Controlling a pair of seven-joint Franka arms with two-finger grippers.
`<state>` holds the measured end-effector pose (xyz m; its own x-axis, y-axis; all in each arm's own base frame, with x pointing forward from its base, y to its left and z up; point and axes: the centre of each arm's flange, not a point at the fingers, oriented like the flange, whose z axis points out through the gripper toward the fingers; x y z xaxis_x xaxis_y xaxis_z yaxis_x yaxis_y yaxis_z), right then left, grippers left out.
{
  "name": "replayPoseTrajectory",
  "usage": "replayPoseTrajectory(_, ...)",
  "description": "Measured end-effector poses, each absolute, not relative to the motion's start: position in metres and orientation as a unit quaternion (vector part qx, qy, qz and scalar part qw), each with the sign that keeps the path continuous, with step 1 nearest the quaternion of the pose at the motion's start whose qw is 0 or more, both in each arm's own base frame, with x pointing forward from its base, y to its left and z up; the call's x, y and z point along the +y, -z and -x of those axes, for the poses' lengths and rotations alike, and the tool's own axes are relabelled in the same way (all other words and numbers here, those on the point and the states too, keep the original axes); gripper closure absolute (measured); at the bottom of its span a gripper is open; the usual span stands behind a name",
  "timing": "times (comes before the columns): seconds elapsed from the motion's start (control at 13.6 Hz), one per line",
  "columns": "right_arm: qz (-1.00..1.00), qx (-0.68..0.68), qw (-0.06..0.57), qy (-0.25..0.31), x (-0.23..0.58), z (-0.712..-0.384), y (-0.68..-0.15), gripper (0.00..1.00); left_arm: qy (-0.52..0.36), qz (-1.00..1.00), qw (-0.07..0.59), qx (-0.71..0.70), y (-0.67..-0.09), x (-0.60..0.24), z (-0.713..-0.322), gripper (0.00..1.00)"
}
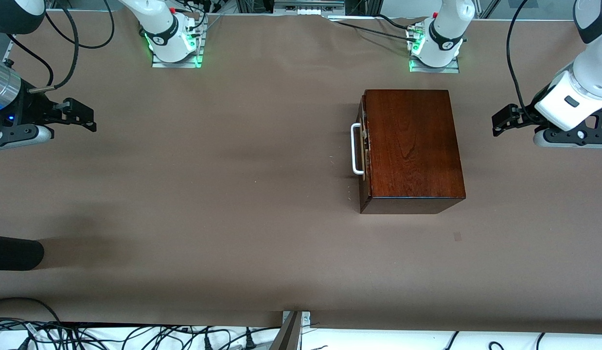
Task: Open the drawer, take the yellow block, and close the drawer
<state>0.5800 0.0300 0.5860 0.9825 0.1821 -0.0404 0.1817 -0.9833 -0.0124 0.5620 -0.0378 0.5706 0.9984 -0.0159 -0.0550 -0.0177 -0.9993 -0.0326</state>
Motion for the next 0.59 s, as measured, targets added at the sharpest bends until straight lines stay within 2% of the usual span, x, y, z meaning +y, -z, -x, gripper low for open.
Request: replayPoseTrajectory(0.59,0.996,-0.091,0.004,-0.021,0.03,-0.58,-0.586,0.0,-0.024,0.999,0.038,0.014,-0.5749,-0.0382,-0.5642,0.0)
